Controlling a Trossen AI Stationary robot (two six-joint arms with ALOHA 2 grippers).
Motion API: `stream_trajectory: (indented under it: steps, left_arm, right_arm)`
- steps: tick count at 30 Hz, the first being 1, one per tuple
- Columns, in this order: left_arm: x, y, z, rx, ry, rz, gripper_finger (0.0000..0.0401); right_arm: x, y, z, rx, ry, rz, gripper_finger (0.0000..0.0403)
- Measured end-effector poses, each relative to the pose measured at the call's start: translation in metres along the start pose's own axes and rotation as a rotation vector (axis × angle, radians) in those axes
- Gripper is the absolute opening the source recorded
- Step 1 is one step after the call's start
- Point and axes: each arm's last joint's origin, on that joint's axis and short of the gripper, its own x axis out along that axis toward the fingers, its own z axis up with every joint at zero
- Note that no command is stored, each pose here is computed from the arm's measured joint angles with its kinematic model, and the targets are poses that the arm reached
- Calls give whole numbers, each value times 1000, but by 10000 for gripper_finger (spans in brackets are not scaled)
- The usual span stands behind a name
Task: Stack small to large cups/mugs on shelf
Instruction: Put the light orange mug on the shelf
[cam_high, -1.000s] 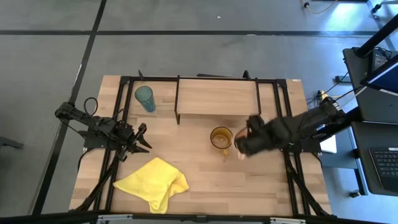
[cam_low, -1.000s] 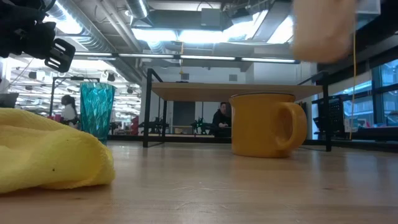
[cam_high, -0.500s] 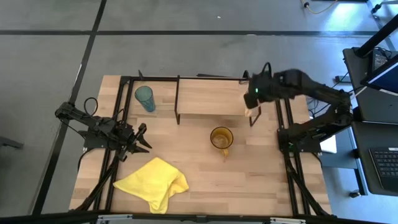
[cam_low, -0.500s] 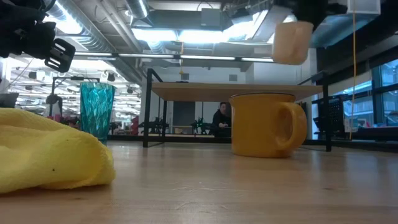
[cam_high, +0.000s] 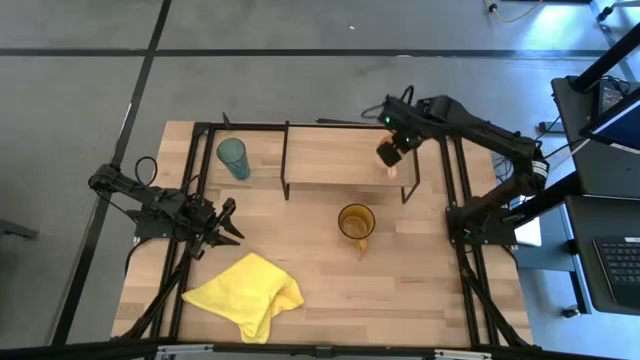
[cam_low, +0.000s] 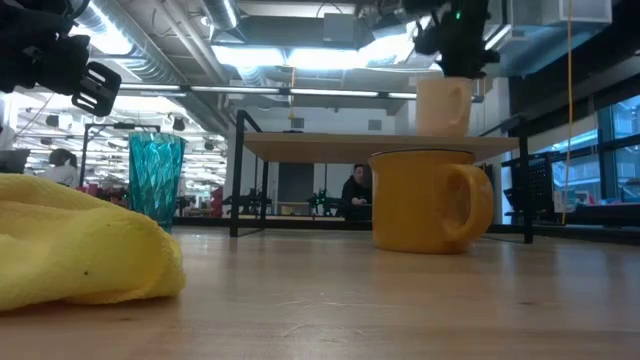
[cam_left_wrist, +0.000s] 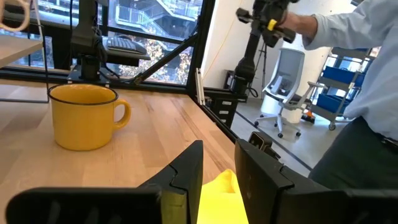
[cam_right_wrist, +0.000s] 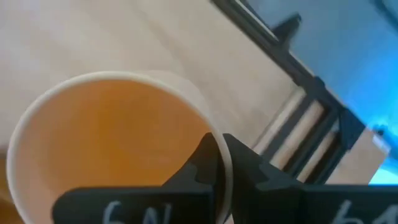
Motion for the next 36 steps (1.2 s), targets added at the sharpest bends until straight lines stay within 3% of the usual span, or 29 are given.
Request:
stream_trajectory:
  steps: [7,24,36]
  left_arm:
    - [0,0,0,0,0,0,87]
    - [0,0,0,0,0,0,87]
    - [0,0,0,0,0,0,87]
  right_arm:
    - [7,-19,7,66,74,118,17]
    - [8,-21,8,26,62,100,23]
    - [7,-21,10,36,28,79,133]
